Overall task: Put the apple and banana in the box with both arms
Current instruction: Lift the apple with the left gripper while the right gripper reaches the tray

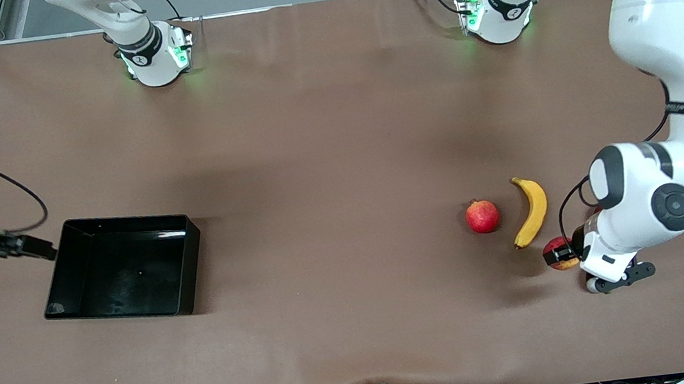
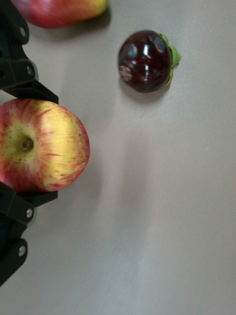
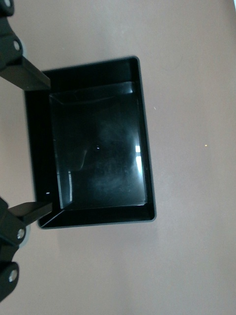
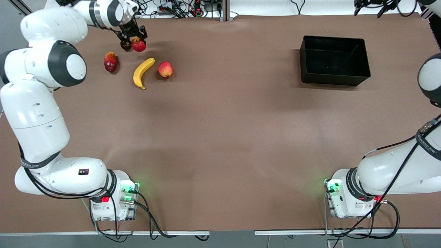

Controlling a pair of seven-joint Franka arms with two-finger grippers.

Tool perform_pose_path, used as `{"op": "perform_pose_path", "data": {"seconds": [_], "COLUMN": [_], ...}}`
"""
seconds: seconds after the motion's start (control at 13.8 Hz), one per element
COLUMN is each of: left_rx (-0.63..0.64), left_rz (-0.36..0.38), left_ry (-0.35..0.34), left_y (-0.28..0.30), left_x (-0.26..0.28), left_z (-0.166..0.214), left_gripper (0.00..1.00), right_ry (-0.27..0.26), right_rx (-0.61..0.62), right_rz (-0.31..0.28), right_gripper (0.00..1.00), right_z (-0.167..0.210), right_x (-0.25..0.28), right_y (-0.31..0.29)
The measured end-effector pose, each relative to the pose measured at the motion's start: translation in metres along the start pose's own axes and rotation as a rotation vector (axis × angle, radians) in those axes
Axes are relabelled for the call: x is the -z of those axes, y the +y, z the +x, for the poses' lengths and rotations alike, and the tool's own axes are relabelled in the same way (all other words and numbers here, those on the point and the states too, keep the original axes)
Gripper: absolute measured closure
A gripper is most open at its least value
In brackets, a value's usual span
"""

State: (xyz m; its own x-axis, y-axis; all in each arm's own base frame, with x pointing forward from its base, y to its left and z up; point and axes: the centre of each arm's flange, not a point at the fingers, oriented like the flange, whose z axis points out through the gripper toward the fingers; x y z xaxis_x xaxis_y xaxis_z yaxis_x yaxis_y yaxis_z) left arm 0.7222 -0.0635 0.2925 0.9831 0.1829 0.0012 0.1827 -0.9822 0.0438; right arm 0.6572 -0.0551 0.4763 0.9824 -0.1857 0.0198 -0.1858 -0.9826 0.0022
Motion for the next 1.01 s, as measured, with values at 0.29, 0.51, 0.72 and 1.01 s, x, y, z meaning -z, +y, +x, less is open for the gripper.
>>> {"op": "perform_pose_path", "data": {"seconds": [0.29, 0.51, 0.72, 1.01], "left_rx": [0.020, 0.041, 0.055, 0.074], "left_rz": [0.015, -0.007, -0.016, -0.011], "left_ry": [-0.034, -0.019, -0.025, -0.043], "left_y": [0.019, 0.050, 0.071, 0.110], "left_x": [0.072, 0.109, 0.112, 0.101], "left_z": [-0.022, -0.039, -0.049, -0.068], "left_gripper": [0.27, 0.27, 0.27, 0.27], "right_ry": [-0.046, -0.105, -0.168, -0.218], "right_rx": [-0.063, -0.066, -0.043, 0.008], "right_rz": [-0.011, -0.015, -0.013, -0.004], "right_gripper": [0.00, 0.00, 0.00, 0.00], "right_z": [0.020, 0.027, 0.027, 0.023], "right_x": [-0.066, -0.125, -0.185, -0.233], "right_y": [0.043, 0.087, 0.111, 0.130]}}
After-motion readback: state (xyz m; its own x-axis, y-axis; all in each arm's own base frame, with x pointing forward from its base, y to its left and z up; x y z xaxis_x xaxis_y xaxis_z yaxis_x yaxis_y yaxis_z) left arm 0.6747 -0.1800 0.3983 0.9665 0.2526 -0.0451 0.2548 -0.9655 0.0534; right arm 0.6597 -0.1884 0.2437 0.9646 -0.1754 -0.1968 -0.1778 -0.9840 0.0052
